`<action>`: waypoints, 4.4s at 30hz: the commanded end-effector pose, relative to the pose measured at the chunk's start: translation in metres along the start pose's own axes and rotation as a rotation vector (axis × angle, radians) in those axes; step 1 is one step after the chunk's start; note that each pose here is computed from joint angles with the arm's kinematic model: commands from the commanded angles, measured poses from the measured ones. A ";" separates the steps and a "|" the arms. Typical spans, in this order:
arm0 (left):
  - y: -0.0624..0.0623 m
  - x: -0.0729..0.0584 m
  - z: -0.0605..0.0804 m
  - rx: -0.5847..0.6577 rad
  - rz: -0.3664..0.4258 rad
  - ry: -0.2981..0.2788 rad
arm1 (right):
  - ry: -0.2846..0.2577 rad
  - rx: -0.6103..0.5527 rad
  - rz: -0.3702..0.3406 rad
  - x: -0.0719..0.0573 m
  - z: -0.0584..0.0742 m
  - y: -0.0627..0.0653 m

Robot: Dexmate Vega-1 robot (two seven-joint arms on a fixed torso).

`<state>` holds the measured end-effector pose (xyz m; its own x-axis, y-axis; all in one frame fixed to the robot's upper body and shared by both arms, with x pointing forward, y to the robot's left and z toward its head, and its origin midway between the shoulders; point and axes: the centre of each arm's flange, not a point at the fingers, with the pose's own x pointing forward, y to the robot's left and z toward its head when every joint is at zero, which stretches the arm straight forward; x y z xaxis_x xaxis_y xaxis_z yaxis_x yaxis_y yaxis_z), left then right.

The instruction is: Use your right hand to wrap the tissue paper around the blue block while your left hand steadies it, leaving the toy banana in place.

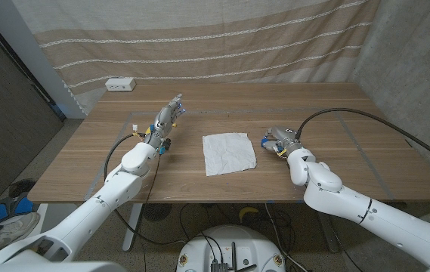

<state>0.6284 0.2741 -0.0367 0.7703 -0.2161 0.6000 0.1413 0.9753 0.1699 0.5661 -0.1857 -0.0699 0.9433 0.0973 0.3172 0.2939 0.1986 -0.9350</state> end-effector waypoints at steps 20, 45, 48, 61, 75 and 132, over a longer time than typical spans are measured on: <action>0.002 -0.002 0.000 -0.011 -0.002 0.000 | -0.044 0.033 -0.128 -0.003 0.004 0.000; 0.003 -0.004 -0.002 -0.017 0.002 -0.002 | -0.119 0.074 -0.186 -0.011 0.017 -0.010; 0.003 -0.004 -0.002 -0.018 0.001 -0.002 | -0.132 0.079 -0.191 -0.013 0.020 -0.011; 0.005 -0.004 -0.002 -0.016 -0.002 -0.005 | -0.196 0.105 -0.212 -0.017 0.032 -0.013; 0.007 -0.008 -0.004 -0.016 -0.001 0.003 | -0.264 0.101 -0.199 -0.019 0.045 -0.011; 0.014 -0.010 -0.008 -0.037 -0.008 -0.006 | -0.440 0.078 -0.121 -0.012 0.097 0.005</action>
<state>0.6274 0.2886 -0.0462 0.7669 -0.2243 0.6013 0.1662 0.9744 0.1514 0.5390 -0.0996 -0.0595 0.7378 0.4591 0.4949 0.3844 0.3170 -0.8671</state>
